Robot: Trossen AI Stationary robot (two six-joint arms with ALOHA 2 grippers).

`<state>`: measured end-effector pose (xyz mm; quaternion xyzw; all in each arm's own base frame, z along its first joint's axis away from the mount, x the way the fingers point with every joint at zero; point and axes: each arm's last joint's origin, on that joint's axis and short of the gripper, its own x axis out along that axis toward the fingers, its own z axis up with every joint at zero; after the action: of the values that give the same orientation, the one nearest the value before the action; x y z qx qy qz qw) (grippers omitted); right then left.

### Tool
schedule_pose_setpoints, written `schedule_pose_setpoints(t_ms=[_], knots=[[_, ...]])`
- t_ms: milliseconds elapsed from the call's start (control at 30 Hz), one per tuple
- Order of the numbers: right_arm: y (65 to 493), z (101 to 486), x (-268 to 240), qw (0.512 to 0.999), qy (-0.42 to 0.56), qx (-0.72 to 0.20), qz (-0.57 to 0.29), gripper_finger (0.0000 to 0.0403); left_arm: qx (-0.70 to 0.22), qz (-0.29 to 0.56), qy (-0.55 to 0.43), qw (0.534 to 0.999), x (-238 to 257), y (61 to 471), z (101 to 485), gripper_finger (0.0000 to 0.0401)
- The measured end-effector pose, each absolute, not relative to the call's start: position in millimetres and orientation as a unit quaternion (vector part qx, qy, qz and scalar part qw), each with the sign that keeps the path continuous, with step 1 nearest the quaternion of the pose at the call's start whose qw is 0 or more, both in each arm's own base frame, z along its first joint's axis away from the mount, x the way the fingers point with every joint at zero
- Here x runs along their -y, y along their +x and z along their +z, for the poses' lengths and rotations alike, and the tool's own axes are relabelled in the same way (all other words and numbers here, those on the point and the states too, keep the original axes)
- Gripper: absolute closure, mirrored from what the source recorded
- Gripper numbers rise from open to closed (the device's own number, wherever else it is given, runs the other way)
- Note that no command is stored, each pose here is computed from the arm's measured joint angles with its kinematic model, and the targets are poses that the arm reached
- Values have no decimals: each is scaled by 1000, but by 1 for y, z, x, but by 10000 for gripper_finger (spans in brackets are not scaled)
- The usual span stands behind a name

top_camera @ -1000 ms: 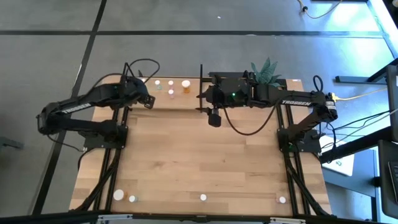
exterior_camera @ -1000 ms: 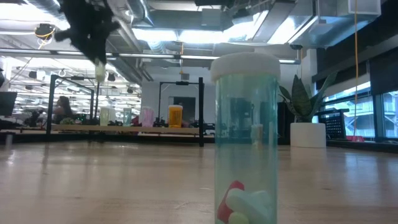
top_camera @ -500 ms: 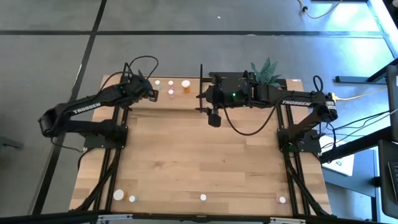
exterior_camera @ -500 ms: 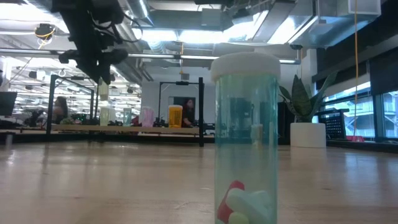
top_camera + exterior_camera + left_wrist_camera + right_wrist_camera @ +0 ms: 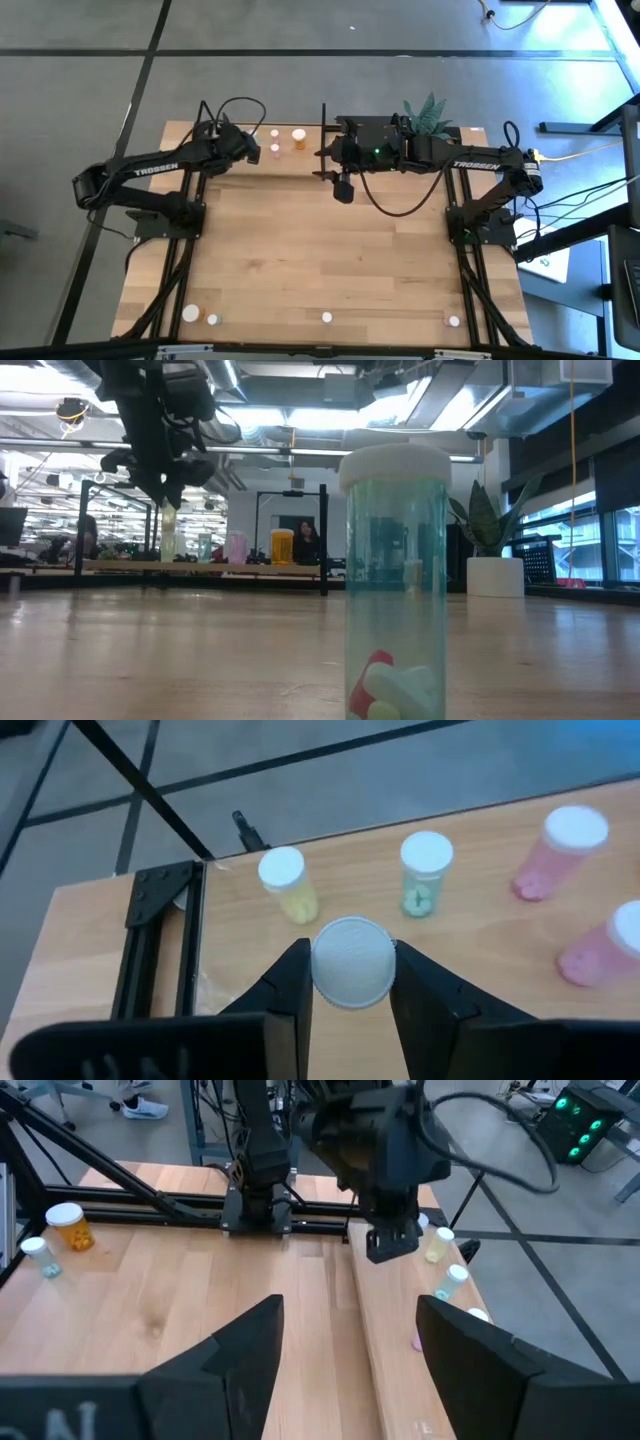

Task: Pick and place medicine bottles onto shelf by color
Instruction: Put the bottom yellow pill bottle on the shelf and align it with the other yellow pill bottle

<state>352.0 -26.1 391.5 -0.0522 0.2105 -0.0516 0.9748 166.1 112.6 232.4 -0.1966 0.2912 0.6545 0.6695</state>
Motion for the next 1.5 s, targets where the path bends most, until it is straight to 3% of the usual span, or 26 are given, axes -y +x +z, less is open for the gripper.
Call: schedule_pose_setpoints(t_ms=[567,1500], knots=[[352,392,26,976,-52,-206,-52,172,-314,686,-233,613,-125,161,217,310],[353,392,26,976,-53,-207,-52,172,-305,693,-277,592,-127,153,196,310]])
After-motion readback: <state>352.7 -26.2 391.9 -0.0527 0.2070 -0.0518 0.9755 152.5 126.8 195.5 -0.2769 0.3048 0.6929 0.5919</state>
